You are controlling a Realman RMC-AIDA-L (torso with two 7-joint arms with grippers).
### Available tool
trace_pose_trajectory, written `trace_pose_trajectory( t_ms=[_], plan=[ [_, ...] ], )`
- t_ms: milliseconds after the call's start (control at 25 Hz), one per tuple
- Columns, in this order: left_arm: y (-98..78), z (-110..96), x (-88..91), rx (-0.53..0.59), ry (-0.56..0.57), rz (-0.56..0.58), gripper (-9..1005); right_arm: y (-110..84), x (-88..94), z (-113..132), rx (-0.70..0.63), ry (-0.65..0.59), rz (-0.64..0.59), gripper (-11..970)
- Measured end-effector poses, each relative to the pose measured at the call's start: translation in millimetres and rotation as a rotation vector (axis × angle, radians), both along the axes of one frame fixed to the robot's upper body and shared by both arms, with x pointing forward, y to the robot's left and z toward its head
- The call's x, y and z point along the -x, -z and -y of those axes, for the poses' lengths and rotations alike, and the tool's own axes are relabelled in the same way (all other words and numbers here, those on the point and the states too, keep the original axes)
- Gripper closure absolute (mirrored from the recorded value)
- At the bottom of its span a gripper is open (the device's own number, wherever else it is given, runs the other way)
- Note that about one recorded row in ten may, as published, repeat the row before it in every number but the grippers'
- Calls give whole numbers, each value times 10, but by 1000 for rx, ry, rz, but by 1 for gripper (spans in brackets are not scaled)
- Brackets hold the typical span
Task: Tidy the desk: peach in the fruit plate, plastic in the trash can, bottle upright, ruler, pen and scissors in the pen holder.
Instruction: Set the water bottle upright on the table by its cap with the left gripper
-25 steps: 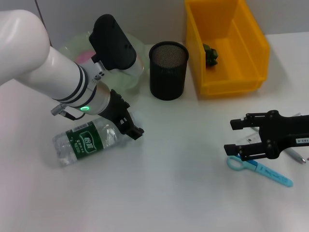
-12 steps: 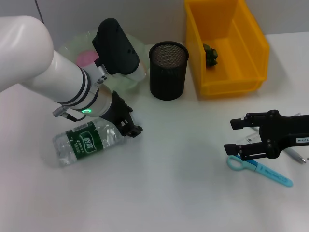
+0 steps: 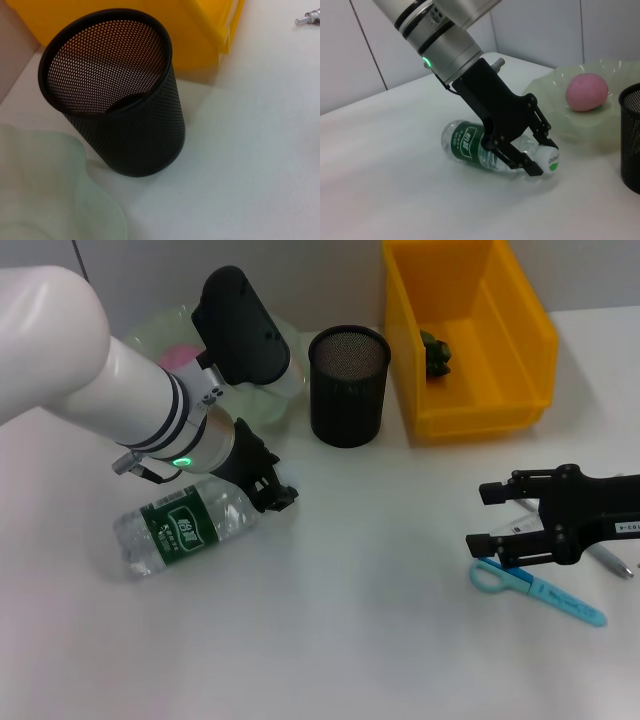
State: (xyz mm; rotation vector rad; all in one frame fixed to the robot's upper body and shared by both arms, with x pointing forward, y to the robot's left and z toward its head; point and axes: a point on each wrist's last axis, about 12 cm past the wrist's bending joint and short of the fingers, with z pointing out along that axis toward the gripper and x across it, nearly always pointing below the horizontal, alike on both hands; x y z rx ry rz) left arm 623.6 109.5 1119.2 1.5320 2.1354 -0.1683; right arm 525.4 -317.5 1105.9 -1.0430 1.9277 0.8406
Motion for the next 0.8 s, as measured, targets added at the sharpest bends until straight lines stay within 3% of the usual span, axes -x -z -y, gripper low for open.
trace_pose_trajectory(
  t_ms=[320,400,800],
  plan=[
    [-92,-66,-30,54,-41,-28,559,-4,-11,2,1,3,2,174],
    [-193,-176,-75,126,-69,-66,558,-7,-16,0,1,3,3,174],
    [-383,-461,-114,258,-102,-127,555,-27,-42,-11,3,-1,10,175]
  ],
)
